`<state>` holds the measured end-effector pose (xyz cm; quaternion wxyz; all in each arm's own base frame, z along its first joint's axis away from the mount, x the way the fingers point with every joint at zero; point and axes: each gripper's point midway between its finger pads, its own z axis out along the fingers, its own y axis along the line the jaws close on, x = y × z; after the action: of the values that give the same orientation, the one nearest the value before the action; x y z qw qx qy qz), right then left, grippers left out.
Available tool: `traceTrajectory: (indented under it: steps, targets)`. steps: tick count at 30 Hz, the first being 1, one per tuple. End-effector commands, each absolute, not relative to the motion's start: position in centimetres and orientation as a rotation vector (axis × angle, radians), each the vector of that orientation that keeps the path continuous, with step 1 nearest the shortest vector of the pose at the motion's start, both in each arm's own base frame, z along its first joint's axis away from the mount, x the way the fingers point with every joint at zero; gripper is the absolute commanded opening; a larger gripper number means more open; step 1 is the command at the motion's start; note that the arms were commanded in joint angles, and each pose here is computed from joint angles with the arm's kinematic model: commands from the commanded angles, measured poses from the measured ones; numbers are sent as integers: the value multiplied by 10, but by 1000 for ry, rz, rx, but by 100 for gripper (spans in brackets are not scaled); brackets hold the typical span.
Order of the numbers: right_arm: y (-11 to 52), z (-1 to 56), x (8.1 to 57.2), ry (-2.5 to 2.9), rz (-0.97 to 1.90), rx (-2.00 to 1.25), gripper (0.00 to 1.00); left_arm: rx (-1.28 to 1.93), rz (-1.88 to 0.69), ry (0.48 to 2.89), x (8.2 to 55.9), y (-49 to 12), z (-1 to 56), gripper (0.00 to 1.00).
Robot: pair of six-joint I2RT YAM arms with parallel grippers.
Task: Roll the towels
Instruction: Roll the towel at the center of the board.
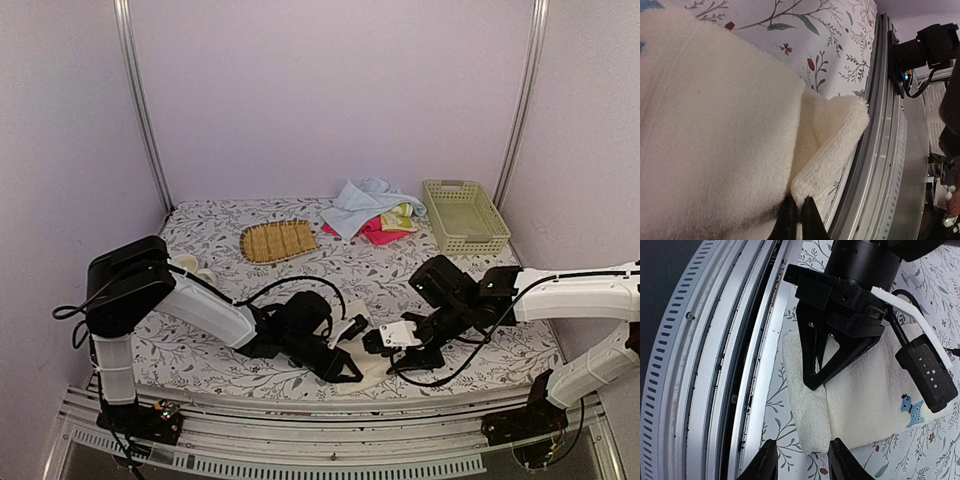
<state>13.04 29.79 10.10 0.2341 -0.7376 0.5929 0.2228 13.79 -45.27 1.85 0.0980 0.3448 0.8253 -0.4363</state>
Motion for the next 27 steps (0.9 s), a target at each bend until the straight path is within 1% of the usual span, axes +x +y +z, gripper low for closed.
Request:
traceTrajectory:
  steps: [1,10,22,24,27]
  targets:
    - [308,82,134,1542,463,-2081,39,994,-1275,2571,129,-442,-4,0]
    - [311,57,130,1504,371,-2153,40,1003,-1258,2593,129,-441,-5,0]
    - [301,18,141,1576,248,-2199,39,1012,-1236,2609,133,-441,-12,0]
    - [296,10,139,1589,245,-2228,38,1009,-1234,2609,133,-440,-12,0]
    - [290,1,134,1612,250,-2270,32,999,-1225,2604,136,-438,-9,0]
